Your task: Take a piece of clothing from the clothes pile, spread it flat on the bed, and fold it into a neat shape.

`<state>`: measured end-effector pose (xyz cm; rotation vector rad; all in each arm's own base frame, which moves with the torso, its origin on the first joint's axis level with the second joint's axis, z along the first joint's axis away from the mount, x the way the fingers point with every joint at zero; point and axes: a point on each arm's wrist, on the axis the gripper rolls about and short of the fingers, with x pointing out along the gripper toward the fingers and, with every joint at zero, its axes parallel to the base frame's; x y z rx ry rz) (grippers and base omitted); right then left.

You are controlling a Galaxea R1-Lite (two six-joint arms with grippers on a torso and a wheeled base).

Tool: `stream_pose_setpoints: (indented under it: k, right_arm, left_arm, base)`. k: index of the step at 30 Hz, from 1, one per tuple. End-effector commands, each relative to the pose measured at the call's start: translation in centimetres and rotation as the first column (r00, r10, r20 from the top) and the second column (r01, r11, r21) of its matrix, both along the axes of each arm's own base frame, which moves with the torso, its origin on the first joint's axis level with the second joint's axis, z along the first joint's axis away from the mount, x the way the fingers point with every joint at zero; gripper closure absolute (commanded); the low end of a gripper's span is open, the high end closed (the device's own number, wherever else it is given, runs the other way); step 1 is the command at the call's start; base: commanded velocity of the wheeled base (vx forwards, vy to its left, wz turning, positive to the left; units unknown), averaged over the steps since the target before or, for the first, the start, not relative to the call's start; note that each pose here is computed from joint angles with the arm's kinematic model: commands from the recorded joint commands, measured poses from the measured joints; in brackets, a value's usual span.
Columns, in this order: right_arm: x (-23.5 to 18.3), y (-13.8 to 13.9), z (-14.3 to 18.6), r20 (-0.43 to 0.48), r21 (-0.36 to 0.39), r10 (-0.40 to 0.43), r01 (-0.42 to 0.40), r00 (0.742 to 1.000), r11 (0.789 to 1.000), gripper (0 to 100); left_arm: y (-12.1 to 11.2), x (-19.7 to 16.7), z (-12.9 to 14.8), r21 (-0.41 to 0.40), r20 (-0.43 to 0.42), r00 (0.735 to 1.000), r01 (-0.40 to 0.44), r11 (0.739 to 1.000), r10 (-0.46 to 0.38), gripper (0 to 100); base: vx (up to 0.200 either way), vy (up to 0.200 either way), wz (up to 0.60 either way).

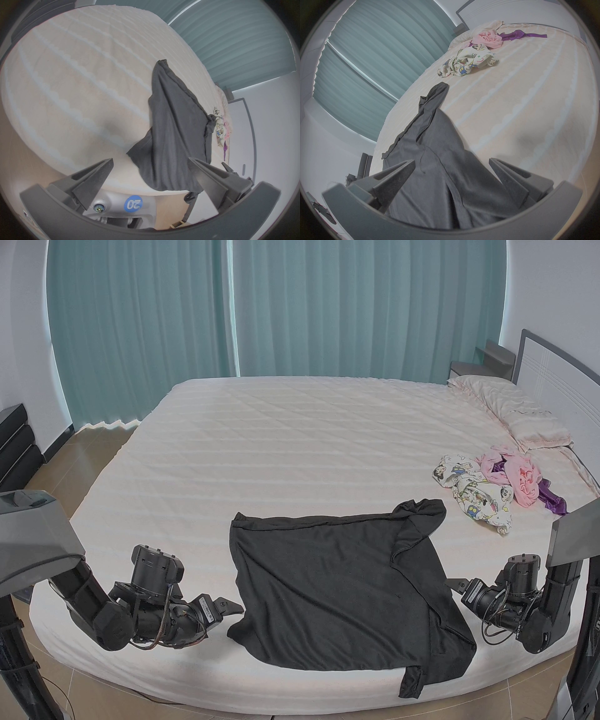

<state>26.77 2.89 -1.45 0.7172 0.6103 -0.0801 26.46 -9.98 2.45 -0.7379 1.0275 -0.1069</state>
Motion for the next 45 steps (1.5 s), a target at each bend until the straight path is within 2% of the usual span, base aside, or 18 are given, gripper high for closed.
stream_pose_setpoints:
  k: [1, 3, 4, 5, 8, 22, 25, 26, 35, 38, 41, 45]
  right_arm:
    - [-0.4, 0.0, 0.0, 0.005, -0.001, -0.001, 0.001, 1.0, 1.0, 0]
    - [-0.5, 0.0, 0.0, 0.005, -0.002, 0.001, -0.001, 1.0, 1.0, 0]
    - [-0.6, 0.1, 0.1, 0.01, 0.0, 0.005, -0.005, 1.0, 1.0, 0]
    - [-0.6, 0.1, 0.1, 0.01, 0.0, 0.005, -0.005, 1.0, 1.0, 0]
    - [-0.6, 0.1, 0.2, 0.013, -0.001, 0.006, -0.006, 1.0, 1.0, 0]
    - [-0.6, 0.2, 0.7, 0.034, 0.003, 0.011, -0.011, 0.999, 1.0, 0]
    - [-0.5, 0.3, 0.7, 0.035, 0.003, 0.012, -0.013, 0.999, 1.0, 0]
    - [-0.5, 0.3, 0.7, 0.035, 0.003, 0.012, -0.013, 0.999, 1.0, 0]
    - [-0.6, 0.3, 0.7, 0.037, 0.004, 0.012, -0.012, 0.999, 1.0, 0]
    - [-0.6, 0.2, 0.7, 0.035, 0.004, 0.01, -0.01, 0.999, 1.0, 0]
    - [-0.6, 0.2, 0.7, 0.035, 0.005, 0.011, -0.012, 0.999, 1.0, 0]
    - [-0.6, 0.2, 0.7, 0.035, 0.005, 0.01, -0.01, 0.999, 1.0, 0]
  left_arm:
    - [-1.3, -0.1, -1.5, 0.066, -0.024, 1.0, 0.006, 0.998, -0.004, 0]
    - [-1.7, -0.1, -2.0, 0.094, -0.019, 1.0, 0.0, 0.996, 0.001, 0]
    - [-2.4, -0.1, -2.8, 0.135, -0.002, 1.0, -0.01, 0.991, 0.011, 0]
    - [-2.4, -0.1, -2.8, 0.135, -0.002, 1.0, -0.01, 0.991, 0.011, 0]
    - [-3.5, 0.3, -4.2, 0.188, 0.062, 0.997, -0.046, 0.981, 0.035, 0]
    - [-4.7, 2.6, -5.3, 0.185, 0.106, 0.993, -0.071, 0.98, 0.052, 0]
    - [-4.8, 3.0, -6.1, 0.228, 0.12, 0.991, -0.081, 0.97, 0.055, 0]
    - [-4.8, 3.0, -6.3, 0.255, 0.126, 0.991, -0.072, 0.964, 0.041, 100]
    - [-4.2, 2.4, -6.5, 0.294, 0.104, 0.994, -0.06, 0.954, 0.031, 100]
    - [-3.4, 1.7, -5.2, 0.307, 0.091, 0.995, -0.066, 0.95, 0.04, 100]
    - [-2.7, 1.1, -4.1, 0.325, 0.057, 0.997, -0.063, 0.944, 0.047, 100]
    - [-1.8, -0.2, -2.7, 0.388, -0.037, 0.999, -0.017, 0.921, 0.034, 100]
  base:
    - [0.0, 0.0, 0.0]
    - [0.0, 0.0, 0.0]
    - [0.0, 0.0, 0.0]
    - [0.0, 0.0, 0.0]
    - [0.0, 0.0, 0.0]
    - [0.0, 0.0, 0.0]
    - [0.0, 0.0, 0.0]
    - [0.0, 0.0, 0.0]
    - [0.0, 0.0, 0.0]
    - [0.0, 0.0, 0.0]
    - [0.0, 0.0, 0.0]
    - [0.0, 0.0, 0.0]
